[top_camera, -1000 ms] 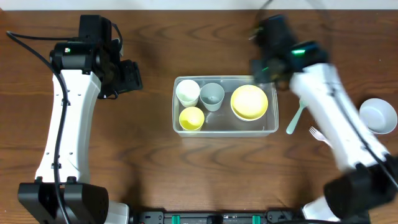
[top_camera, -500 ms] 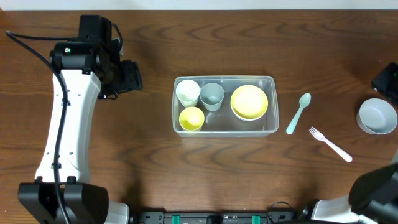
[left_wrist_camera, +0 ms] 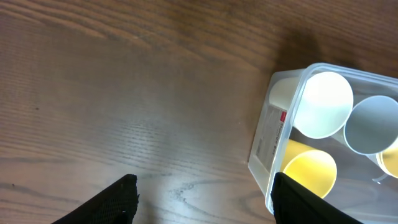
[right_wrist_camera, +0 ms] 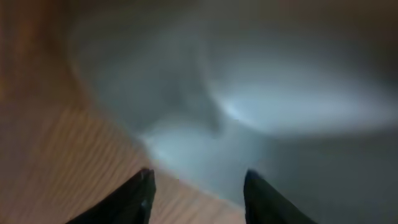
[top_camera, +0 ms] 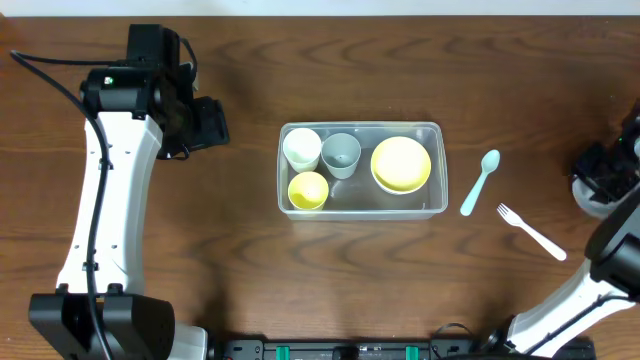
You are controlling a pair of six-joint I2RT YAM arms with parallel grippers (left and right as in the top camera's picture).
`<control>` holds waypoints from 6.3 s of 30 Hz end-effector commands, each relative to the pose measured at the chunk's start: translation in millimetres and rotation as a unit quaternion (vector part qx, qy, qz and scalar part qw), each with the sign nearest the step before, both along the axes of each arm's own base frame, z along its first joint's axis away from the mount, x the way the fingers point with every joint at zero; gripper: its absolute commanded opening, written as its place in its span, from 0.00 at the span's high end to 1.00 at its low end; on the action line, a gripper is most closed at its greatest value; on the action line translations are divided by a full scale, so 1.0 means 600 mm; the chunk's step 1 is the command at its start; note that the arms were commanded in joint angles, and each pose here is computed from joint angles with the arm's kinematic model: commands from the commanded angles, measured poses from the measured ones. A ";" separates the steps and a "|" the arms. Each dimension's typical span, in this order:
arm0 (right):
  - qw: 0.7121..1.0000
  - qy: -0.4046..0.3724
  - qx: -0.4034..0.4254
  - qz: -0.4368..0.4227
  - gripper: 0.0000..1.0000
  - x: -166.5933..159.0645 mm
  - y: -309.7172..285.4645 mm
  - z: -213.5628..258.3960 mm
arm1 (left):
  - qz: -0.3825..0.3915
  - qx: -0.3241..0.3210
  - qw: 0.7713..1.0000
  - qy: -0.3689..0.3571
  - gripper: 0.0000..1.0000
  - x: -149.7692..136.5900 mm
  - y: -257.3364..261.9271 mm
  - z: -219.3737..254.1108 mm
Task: Pack container
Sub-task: 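Move the right gripper to the grey bowl and grasp it, then carry the grey bowl over the stacked bowls and lower it, then press the grey bowl down into the stack with the right gripper, then lift the right gripper away toward the spoon and fork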
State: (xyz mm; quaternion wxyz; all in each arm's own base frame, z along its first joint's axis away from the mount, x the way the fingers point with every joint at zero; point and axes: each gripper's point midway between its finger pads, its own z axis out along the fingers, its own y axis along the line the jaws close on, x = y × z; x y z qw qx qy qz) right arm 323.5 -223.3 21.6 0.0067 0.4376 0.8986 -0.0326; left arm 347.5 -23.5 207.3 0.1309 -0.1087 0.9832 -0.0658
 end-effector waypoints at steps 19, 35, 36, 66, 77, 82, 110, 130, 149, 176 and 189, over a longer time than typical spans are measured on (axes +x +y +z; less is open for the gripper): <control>0.999 0.006 0.045 0.011 0.97 0.000 0.025 -0.031 | 0.007 0.003 1.000 -0.001 0.31 -0.004 0.004 0.003; 0.931 -0.246 0.011 0.269 0.99 0.127 0.219 0.280 | 0.007 0.003 1.000 -0.001 0.31 -0.004 0.004 0.003; 0.911 -0.263 0.008 0.317 0.99 0.130 0.262 0.306 | 0.007 0.003 1.000 -0.001 0.30 -0.004 0.004 0.003; 0.746 -0.093 0.091 0.654 0.94 0.055 0.697 0.123 | 0.007 0.003 1.000 0.000 0.31 -0.004 0.004 0.003; 0.794 -0.148 -0.006 0.590 0.67 0.088 0.612 0.255 | 0.006 0.003 1.000 0.001 0.31 -0.005 0.004 0.003; 0.859 -0.230 -0.073 0.452 0.58 0.100 0.484 0.375 | 0.007 0.003 1.000 0.002 0.31 -0.005 0.004 0.003; 0.753 -0.093 0.079 0.646 0.56 0.020 0.696 0.148 | 0.006 0.003 1.000 0.004 0.31 -0.007 0.004 0.002; 0.772 -0.063 0.080 0.628 0.83 0.034 0.692 0.089 | 0.006 0.003 1.000 0.004 0.31 -0.007 0.004 0.002; 0.768 -0.107 0.000 0.631 0.99 0.065 0.664 0.197 | 0.006 0.003 1.000 0.004 0.31 -0.007 0.004 0.002; 0.767 -0.115 -0.006 0.631 0.55 0.045 0.652 0.238 | 0.006 0.003 1.000 0.004 0.31 -0.007 0.004 0.002; 0.947 -0.264 -0.107 0.146 0.39 0.050 0.324 0.448 | 0.005 0.003 1.000 0.004 0.31 -0.007 0.004 0.002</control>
